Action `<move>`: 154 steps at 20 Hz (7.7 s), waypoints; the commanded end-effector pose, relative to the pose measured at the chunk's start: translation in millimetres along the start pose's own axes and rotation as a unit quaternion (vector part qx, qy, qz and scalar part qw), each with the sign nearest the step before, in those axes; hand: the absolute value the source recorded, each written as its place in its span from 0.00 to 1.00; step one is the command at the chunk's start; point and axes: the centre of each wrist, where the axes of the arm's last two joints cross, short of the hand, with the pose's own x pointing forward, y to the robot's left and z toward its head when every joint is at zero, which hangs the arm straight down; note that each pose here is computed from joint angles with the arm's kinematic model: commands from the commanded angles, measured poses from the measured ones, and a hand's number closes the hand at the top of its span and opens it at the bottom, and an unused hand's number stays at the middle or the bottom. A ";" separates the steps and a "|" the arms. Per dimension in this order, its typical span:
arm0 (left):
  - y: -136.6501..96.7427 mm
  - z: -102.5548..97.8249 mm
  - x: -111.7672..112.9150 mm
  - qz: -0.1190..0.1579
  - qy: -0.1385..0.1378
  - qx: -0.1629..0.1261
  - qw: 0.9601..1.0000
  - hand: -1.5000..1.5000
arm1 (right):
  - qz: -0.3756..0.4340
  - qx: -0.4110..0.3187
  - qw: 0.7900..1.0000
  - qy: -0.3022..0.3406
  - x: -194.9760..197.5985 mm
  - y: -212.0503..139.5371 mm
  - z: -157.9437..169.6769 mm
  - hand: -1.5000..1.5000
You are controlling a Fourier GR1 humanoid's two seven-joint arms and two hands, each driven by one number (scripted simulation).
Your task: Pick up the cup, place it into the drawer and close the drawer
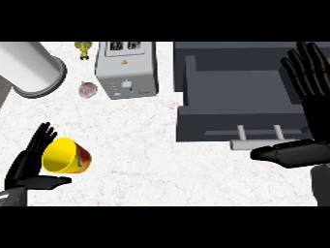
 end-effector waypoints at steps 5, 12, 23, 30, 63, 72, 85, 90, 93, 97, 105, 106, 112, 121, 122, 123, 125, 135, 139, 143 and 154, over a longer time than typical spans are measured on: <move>6.8 4.9 -4.3 0.034 -0.047 -0.017 0.998 0.00 | -0.004 0.011 1.000 -0.002 1.1 -8.1 -2.9 0.00; -22.2 6.3 -21.0 0.034 -0.057 -0.034 0.997 0.00 | 0.002 0.014 1.000 0.002 -6.1 2.4 2.6 0.00; -53.5 -21.3 -18.6 0.112 -0.072 -0.098 0.986 1.00 | 0.007 0.000 1.000 0.012 11.4 -17.3 -5.9 0.00; -58.3 -35.0 -8.9 -0.007 -0.175 -0.015 0.985 1.00 | 0.020 -0.001 1.000 0.000 17.1 -14.8 -11.1 0.00; -276.5 -206.8 248.2 0.045 -0.301 -0.097 0.948 1.00 | 0.026 -0.020 0.999 0.019 -1.2 -24.5 2.3 0.00; -338.6 -218.5 303.8 -0.008 -0.238 -0.087 0.967 1.00 | 0.020 -0.013 1.000 0.008 -5.2 -18.0 -7.1 0.00; -348.3 -228.8 263.4 -0.120 -0.099 -0.096 0.983 1.00 | 0.007 0.029 0.999 -0.013 3.0 -16.6 -17.1 0.00; -346.5 -228.7 254.0 -0.148 -0.067 -0.119 0.980 1.00 | 0.003 0.043 0.999 -0.020 4.5 -5.4 -19.7 0.00; -350.2 -226.4 253.4 -0.167 -0.081 -0.126 0.974 0.00 | -0.003 0.054 0.998 -0.037 9.3 -9.3 -31.0 0.00; -338.8 -219.6 226.2 -0.105 -0.095 -0.125 0.982 0.00 | -0.020 0.095 0.995 -0.026 5.0 2.5 -35.2 0.00; -344.4 -221.1 246.9 0.021 -0.157 -0.116 0.981 0.00 | -0.100 0.284 0.953 -0.042 6.8 41.2 -36.6 1.00; -345.0 -221.8 250.4 0.035 -0.165 -0.111 0.979 0.00 | -0.080 0.309 0.947 -0.025 5.3 40.3 -40.3 1.00; -347.9 -223.7 257.9 0.050 -0.180 -0.073 0.980 0.00 | 0.059 0.396 0.913 0.078 1.4 21.2 -21.8 1.00; -338.8 -219.5 237.0 0.087 -0.168 -0.058 0.980 0.00 | 0.238 0.346 0.898 0.131 -42.0 41.9 7.1 0.00; -335.1 -222.4 240.5 0.094 -0.178 -0.062 0.978 0.00 | 0.240 0.337 0.898 0.152 -52.0 39.3 10.4 0.00; -333.0 -220.4 232.1 0.101 -0.179 -0.059 0.977 0.00 | 0.253 0.338 0.894 0.153 -60.0 47.8 9.1 0.00; -322.5 -220.4 229.5 0.103 -0.177 -0.059 0.977 0.00 | 0.263 0.339 0.884 0.186 -88.5 57.6 10.1 0.00; -288.2 -208.5 201.1 0.129 -0.176 -0.059 0.974 0.00 | 0.302 0.342 0.860 0.231 -171.7 53.0 -22.5 1.00; -262.9 -203.0 191.7 0.133 -0.176 -0.062 0.973 0.00 | 0.285 0.291 0.892 0.197 -174.9 31.1 -41.0 1.00; -256.6 -200.6 191.8 0.132 -0.179 -0.069 0.973 0.00 | 0.283 0.232 0.913 0.178 -155.7 -8.3 -78.1 1.00; -229.5 -192.9 185.6 0.136 -0.174 -0.094 0.971 0.00 | 0.279 0.137 0.935 0.173 -119.8 -61.7 -115.2 1.00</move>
